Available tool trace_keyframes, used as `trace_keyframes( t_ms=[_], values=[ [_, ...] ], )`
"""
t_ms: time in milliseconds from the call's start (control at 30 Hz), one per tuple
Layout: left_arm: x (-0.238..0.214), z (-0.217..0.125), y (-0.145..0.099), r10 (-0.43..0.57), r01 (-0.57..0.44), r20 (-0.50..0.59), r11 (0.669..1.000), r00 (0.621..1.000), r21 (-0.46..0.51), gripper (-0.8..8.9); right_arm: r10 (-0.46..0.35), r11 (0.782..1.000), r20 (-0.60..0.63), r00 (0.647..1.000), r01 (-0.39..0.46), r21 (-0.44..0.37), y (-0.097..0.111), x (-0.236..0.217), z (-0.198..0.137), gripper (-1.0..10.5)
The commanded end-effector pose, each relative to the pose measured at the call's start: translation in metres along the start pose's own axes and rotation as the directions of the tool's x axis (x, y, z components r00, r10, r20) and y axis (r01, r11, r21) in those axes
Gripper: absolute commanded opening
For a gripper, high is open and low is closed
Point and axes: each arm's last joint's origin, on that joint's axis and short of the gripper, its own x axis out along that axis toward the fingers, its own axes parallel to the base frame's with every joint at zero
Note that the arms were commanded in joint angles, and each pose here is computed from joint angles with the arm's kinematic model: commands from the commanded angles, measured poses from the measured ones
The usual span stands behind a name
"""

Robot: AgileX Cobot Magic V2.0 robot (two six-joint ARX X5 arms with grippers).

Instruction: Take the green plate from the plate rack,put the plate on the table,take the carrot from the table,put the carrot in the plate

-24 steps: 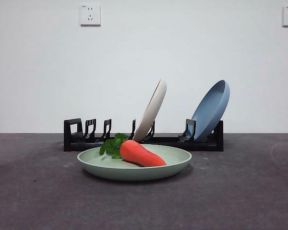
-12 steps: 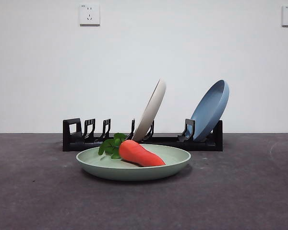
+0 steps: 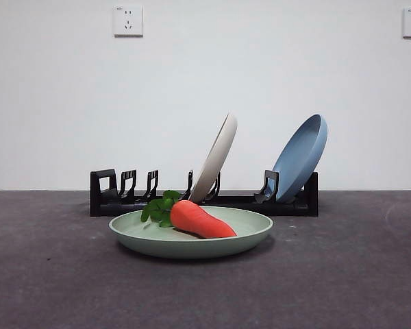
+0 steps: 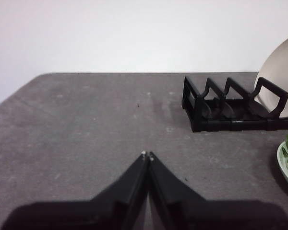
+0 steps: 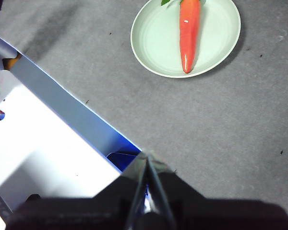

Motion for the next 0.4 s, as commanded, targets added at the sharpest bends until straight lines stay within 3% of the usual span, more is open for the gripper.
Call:
trace_keyframes(
  t_ms=[33, 400],
  values=[
    [0.002, -0.007, 0.001, 0.004, -0.004, -0.01, 1.0, 1.0, -0.026, -0.03, -0.001, 1.0, 0.006, 1.0, 0.001, 0.007, 0.0, 0.0, 0.0, 0.0],
    [0.003, -0.018, 0.001, 0.009, -0.013, -0.09, 0.999, 0.996, -0.052, -0.03, -0.001, 1.0, 0.005, 1.0, 0.001, 0.007, 0.0, 0.0, 0.0, 0.0]
  ],
)
